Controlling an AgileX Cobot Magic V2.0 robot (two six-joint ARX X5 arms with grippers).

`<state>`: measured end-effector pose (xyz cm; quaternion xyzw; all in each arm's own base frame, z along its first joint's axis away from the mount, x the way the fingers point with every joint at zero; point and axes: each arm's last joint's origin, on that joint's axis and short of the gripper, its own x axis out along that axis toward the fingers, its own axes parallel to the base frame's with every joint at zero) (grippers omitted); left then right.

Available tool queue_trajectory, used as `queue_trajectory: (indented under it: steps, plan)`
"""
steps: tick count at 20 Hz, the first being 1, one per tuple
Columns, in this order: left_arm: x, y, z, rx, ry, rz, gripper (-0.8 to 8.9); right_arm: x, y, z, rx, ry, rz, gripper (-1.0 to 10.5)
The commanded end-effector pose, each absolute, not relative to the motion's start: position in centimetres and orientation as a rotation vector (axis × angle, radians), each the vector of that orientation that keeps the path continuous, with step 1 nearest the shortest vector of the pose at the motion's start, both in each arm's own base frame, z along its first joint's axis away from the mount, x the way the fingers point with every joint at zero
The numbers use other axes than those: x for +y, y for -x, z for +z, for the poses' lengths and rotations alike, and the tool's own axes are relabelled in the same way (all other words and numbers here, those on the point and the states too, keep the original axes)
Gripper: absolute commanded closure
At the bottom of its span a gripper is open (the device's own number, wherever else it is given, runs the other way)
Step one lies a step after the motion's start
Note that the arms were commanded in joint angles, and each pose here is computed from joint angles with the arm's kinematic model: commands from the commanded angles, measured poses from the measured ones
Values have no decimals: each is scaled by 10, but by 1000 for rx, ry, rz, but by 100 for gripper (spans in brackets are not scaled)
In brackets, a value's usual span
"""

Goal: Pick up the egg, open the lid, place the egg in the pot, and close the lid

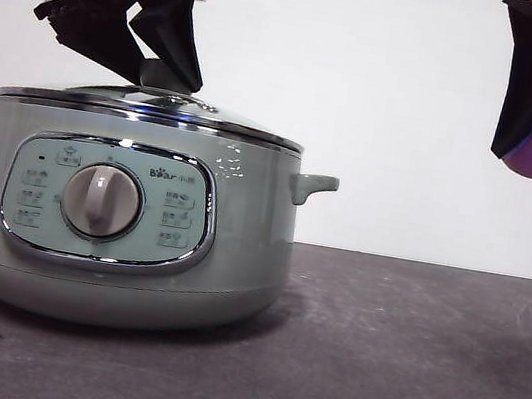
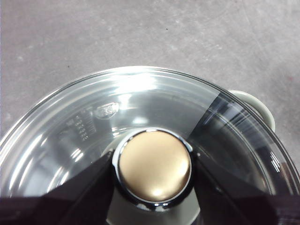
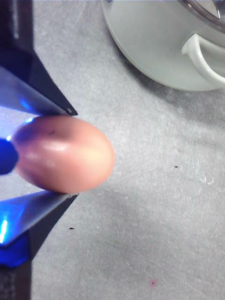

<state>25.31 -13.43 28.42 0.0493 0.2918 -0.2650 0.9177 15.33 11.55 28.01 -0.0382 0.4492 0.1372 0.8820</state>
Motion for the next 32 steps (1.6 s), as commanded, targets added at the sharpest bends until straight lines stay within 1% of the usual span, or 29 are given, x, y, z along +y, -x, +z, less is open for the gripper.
queue_trajectory:
  steps: [1, 4, 7, 9, 11, 12, 15, 17, 20, 23, 25, 27, 30, 32]
  plan:
    - [-134, -255, 286, 572, -121, -544, 822, 116, -154, 281, 921, 65, 281, 955]
    - [-131, -249, 298, 514, -110, -542, 822, 120, -158, 285, 876, 28, 319, 955]
    - [-122, -232, 323, 413, -92, -536, 822, 129, -162, 295, 814, -59, 487, 957]
    - [-112, -215, 343, 328, -80, -506, 822, 136, -167, 306, 773, -107, 576, 958]
    - [-99, -193, 363, 236, -64, -470, 822, 144, -174, 316, 757, -128, 640, 958]
    - [-92, -180, 373, 189, -54, -448, 822, 149, -180, 320, 753, -116, 652, 958]
    - [-68, -138, 396, 63, -24, -388, 822, 171, -204, 329, 765, -57, 712, 958]
    - [-54, -113, 403, 8, -8, -339, 822, 192, -224, 331, 779, -3, 737, 958]
    - [-33, -77, 408, -57, 15, -267, 822, 226, -256, 330, 830, 107, 769, 958]
    - [-18, -49, 407, -93, 34, -239, 822, 261, -286, 322, 890, 219, 801, 958]
    - [-12, -39, 405, -100, 37, -239, 822, 281, -304, 312, 912, 272, 812, 958]
    - [-11, -36, 403, -87, 32, -239, 822, 300, -316, 297, 912, 338, 794, 958]
    - [-11, -37, 401, -67, 25, -241, 822, 320, -318, 267, 936, 438, 787, 958]
    - [-11, -37, 401, -66, 24, -241, 822, 328, -319, 251, 948, 491, 779, 958]
